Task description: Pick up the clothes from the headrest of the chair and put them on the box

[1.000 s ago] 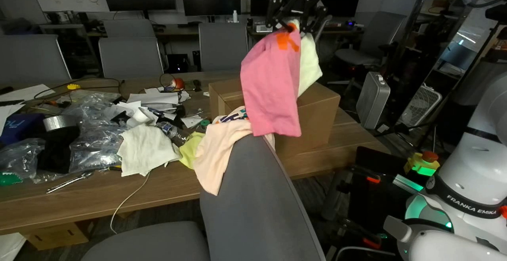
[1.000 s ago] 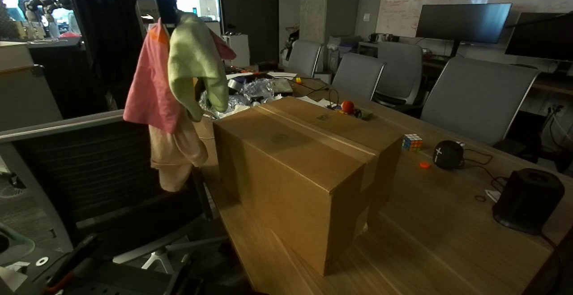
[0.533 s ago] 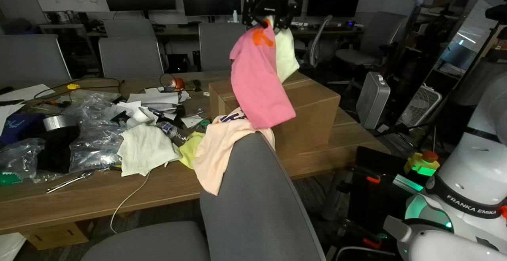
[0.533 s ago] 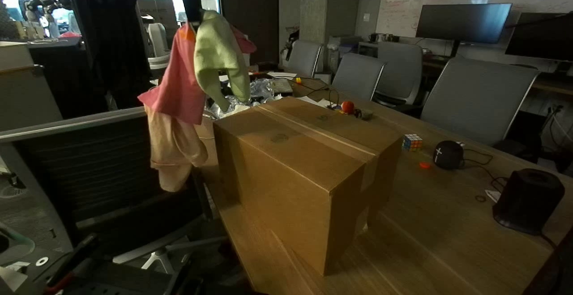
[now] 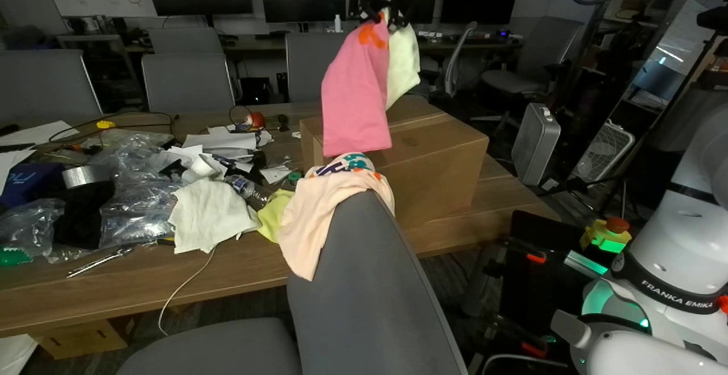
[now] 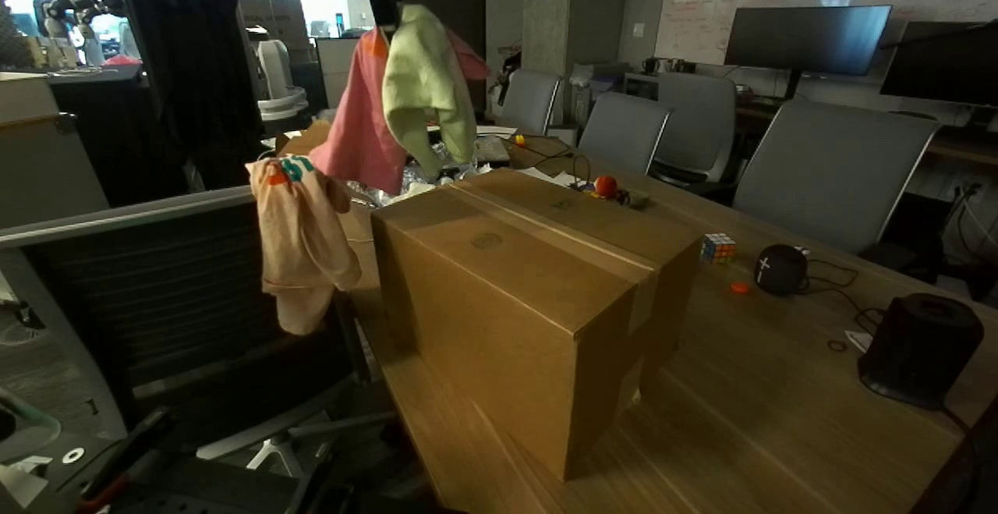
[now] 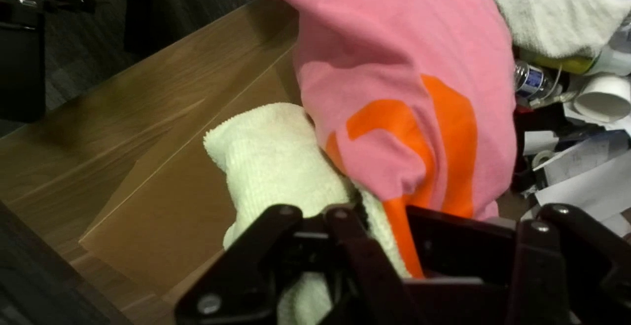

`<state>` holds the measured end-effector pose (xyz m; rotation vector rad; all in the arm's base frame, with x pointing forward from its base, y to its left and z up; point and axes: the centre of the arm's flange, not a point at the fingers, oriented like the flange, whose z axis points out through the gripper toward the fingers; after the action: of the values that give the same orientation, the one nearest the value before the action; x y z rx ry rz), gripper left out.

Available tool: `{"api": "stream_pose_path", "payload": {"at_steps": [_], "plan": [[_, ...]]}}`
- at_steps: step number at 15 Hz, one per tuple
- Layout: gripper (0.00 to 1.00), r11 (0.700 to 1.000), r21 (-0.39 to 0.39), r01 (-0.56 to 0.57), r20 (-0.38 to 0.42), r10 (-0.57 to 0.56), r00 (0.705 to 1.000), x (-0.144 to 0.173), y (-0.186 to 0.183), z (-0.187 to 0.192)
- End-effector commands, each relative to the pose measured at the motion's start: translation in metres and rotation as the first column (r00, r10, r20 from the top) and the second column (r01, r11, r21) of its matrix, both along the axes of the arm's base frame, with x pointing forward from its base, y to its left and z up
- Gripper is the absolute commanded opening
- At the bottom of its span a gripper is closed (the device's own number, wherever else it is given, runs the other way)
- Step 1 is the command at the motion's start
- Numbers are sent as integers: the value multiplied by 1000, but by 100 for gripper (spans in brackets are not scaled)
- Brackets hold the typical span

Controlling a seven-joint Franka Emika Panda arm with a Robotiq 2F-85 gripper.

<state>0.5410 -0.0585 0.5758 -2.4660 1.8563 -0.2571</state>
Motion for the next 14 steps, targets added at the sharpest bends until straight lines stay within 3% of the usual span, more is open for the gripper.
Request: {"api": "stream_pose_path", "payload": {"at_steps": [1, 8, 14], "plan": [[3, 992, 47, 114, 45, -116, 992, -5, -38, 14], [3, 934, 97, 344, 35, -349, 936, -21, -103, 14], [3, 888, 125, 442, 39, -449, 892, -11, -116, 25]]}}
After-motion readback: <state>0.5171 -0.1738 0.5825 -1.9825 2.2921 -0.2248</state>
